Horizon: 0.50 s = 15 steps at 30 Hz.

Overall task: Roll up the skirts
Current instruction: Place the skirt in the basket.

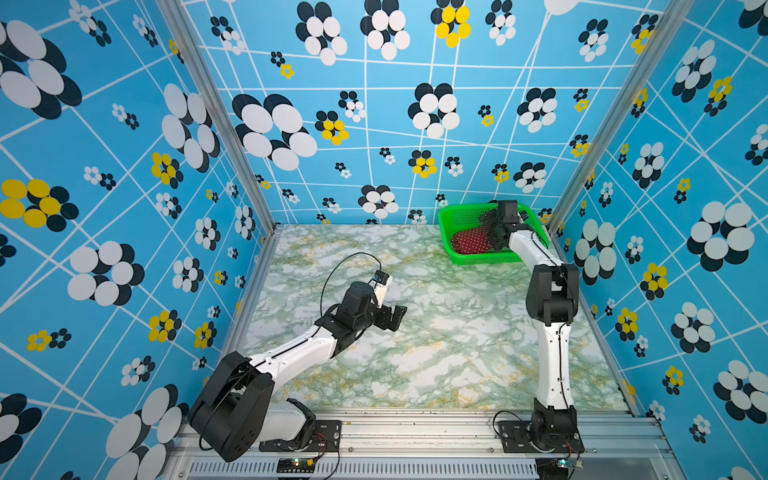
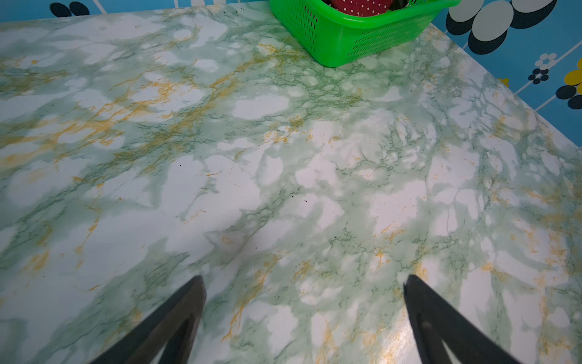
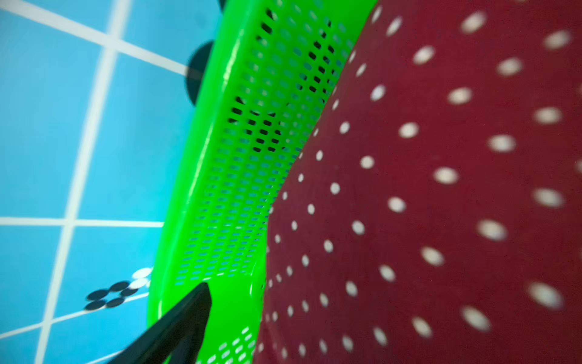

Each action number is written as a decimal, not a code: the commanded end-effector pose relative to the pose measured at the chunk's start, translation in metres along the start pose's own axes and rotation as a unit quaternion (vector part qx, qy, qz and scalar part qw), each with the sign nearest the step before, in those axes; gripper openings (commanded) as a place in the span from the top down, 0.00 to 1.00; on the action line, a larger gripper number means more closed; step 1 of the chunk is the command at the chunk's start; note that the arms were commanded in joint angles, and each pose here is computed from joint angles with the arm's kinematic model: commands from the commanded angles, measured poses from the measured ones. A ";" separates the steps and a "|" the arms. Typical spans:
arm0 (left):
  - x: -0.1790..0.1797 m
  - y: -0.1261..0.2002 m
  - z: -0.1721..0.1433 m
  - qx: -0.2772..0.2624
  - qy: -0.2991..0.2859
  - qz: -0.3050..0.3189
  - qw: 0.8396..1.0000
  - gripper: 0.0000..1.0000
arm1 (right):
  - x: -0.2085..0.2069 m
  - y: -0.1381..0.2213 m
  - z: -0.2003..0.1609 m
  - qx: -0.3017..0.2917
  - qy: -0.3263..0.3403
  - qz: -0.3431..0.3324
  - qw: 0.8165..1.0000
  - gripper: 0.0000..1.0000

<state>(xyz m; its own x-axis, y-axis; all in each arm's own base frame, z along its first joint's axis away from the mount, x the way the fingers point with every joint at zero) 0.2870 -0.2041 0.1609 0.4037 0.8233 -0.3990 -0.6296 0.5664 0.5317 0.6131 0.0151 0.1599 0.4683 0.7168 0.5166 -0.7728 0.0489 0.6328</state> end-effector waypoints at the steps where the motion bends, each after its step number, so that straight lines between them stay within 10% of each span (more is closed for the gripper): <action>1: -0.004 0.008 0.009 -0.013 -0.015 0.007 1.000 0.01 | 0.013 0.038 0.021 -0.025 0.032 0.004 0.999 0.02; 15: -0.002 0.005 0.012 -0.013 -0.009 0.020 1.000 0.01 | -0.009 0.042 -0.003 0.048 0.101 -0.059 0.992 0.01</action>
<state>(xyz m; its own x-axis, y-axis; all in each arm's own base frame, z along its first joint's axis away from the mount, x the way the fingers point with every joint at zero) 0.2878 -0.1983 0.1633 0.3839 0.8483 -0.3647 -0.6523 0.5287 0.5431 0.5802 0.0122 0.2024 0.4410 0.8038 0.3994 -0.7327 0.0654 0.6774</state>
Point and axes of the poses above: each gripper's point midway between its finger pads, its own y axis back along the fingers, its own x axis along the line the jaws close on, z = x × y, the point moved 5 cm from there along y, back along the fingers, and after that the axes turned 14 degrees about y, right-handed, at the moved point
